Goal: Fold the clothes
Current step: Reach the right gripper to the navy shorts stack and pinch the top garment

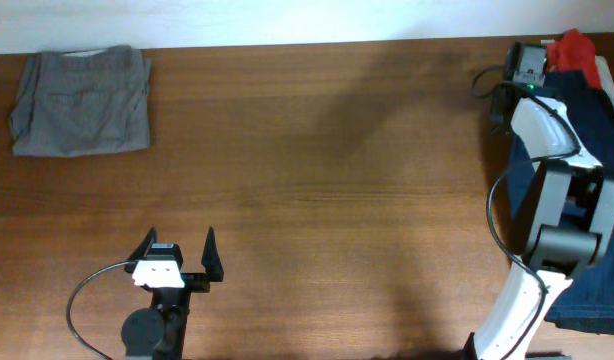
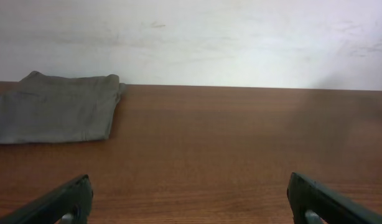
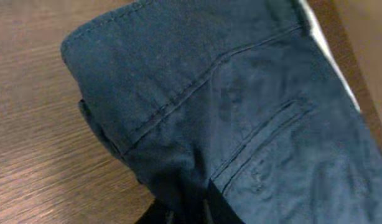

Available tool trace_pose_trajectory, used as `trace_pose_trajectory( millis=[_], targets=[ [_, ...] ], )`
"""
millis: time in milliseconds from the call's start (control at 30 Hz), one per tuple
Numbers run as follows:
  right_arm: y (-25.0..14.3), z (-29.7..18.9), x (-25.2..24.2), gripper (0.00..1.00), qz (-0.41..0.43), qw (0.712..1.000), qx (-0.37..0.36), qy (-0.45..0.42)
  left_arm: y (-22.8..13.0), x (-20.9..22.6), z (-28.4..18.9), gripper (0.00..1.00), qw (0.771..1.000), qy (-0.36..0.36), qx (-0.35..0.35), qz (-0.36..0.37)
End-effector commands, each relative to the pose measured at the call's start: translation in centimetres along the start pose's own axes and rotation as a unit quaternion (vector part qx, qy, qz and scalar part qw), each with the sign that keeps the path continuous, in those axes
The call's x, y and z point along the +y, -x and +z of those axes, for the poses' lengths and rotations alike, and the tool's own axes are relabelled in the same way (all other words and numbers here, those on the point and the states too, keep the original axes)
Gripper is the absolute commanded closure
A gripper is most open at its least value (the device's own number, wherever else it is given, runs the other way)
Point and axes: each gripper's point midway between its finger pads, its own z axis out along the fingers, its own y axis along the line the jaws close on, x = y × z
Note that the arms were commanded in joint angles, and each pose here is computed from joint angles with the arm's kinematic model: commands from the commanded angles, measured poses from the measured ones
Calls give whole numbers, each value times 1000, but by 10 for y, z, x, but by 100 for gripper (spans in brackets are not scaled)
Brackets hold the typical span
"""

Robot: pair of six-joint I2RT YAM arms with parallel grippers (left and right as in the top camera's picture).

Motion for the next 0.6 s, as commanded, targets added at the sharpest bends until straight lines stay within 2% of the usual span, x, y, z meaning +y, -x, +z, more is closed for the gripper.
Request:
trace_pose_trajectory(
  millis=[0, 200, 267, 300, 367, 433, 467, 500, 567],
  targets=[
    [29, -31, -25, 81, 32, 999, -41, -14, -2, 0, 0, 1, 1000, -1, 1, 6],
    [30, -34, -26, 78, 42, 998, -42, -11, -2, 0, 0, 1, 1000, -1, 1, 6],
    [30, -33, -24, 87, 44, 998, -42, -5, -2, 0, 0, 1, 1000, -1, 1, 6],
    [30, -33, -25, 96, 46, 998, -42, -3, -2, 0, 0, 1, 1000, -1, 1, 6],
    [29, -33, -26, 96, 46, 998, -40, -4, -2, 0, 0, 1, 1000, -1, 1, 6],
    [29, -32, -19, 92, 44, 998, -39, 15, -2, 0, 0, 1, 1000, -1, 1, 6],
    [28, -32, -13, 81, 43, 998, -38, 31, -2, 0, 0, 1, 1000, -1, 1, 6],
    [27, -32, -6, 57, 41, 997, -37, 52, -2, 0, 0, 1, 1000, -1, 1, 6],
    [26, -31, 6, 52, 39, 995, -36, 81, -2, 0, 0, 1, 1000, -1, 1, 6]
  ],
)
